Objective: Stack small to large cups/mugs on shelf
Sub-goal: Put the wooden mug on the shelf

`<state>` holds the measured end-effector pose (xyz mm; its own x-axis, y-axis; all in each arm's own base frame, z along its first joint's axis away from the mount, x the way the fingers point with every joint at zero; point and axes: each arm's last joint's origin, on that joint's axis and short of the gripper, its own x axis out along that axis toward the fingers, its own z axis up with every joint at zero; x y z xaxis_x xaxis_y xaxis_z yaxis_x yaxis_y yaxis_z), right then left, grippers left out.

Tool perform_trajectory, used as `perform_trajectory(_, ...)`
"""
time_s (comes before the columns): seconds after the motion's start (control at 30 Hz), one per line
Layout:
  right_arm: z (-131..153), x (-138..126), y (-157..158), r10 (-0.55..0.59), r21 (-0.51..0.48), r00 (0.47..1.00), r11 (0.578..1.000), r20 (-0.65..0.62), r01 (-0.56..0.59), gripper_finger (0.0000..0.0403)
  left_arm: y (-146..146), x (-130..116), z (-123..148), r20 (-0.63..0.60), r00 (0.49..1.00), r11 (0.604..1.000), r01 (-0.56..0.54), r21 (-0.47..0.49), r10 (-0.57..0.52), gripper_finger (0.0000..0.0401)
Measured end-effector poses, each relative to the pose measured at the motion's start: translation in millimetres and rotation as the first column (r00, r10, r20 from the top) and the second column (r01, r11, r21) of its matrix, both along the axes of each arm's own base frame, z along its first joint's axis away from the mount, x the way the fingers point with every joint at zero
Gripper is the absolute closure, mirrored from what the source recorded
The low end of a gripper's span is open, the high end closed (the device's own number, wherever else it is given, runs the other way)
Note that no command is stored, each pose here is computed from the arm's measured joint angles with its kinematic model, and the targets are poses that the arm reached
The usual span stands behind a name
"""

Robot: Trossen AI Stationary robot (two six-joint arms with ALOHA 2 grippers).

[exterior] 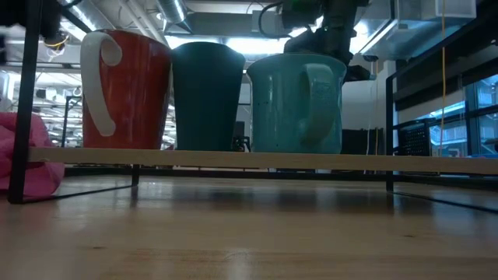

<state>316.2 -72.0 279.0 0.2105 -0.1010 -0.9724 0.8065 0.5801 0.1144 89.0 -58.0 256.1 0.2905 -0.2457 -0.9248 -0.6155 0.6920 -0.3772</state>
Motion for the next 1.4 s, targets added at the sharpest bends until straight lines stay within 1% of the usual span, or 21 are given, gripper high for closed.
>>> perform_trajectory(0.07, 0, 1, 2, -0.003, -0.001, 1.000, 1.000, 0.005, 0.003, 0.0397, -10, -2, -14, -0.058, 0.998, 0.999, 0.017, -0.041, -0.020, 0.0361)
perform_trajectory(0.13, 0, 2, 5, -0.004, 0.000, 1.000, 1.000, 0.013, 0.004, 0.0397, -19, -2, -24, -0.064, 0.997, 0.997, 0.026, -0.068, -0.030, 0.0344)
perform_trajectory(0.2, 0, 3, 8, 0.000, 0.000, 1.000, 1.000, 0.021, 0.000, 0.0397, -29, -1, -28, -0.026, 0.999, 0.995, 0.031, -0.096, -0.034, 0.0328)
perform_trajectory(0.33, 1, 5, 10, -0.015, 0.005, 0.999, 1.000, 0.032, 0.015, 0.0397, -46, 1, -27, 0.062, 0.998, 0.990, 0.021, -0.136, -0.013, 0.0301)
perform_trajectory(0.43, 1, 6, 10, -0.030, 0.007, 0.998, 1.000, 0.048, 0.030, 0.0397, -59, -2, -30, 0.038, 0.999, 0.988, 0.032, -0.152, -0.027, 0.0289)
perform_trajectory(0.53, 1, 6, 10, -0.037, 0.010, 0.998, 0.999, 0.048, 0.036, 0.0397, -73, -7, -37, -0.007, 0.997, 0.988, 0.074, -0.137, -0.076, 0.0288)
perform_trajectory(0.6, 1, 6, 10, -0.041, 0.013, 0.998, 0.999, 0.050, 0.040, 0.0397, -82, -9, -41, -0.025, 0.996, 0.987, 0.085, -0.133, -0.089, 0.0289)
perform_trajectory(0.77, 2, 9, 12, -0.049, 0.013, 0.996, 0.999, 0.078, 0.048, 0.0397, -100, -7, -53, -0.048, 0.998, 0.993, 0.044, -0.111, -0.050, 0.0287)
perform_trajectory(0.97, 2, 11, 12, -0.048, 0.011, 0.994, 0.999, 0.101, 0.047, 0.0397, -114, 0, -61, -0.028, 0.999, 0.991, 0.021, -0.134, -0.025, 0.0287)
perform_trajectory(1.17, 2, 12, 15, -0.023, 0.024, 0.995, 0.999, 0.100, 0.021, 0.0397, -116, 2, -68, -0.044, 0.998, 0.995, -0.038, -0.095, 0.034, 0.0288)
perform_trajectory(1.4, 2, 11, 17, -0.006, 0.022, 0.996, 1.000, 0.086, 0.004, 0.0397, -119, 3, -74, -0.077, 0.993, 0.992, -0.100, -0.082, 0.094, 0.0290)
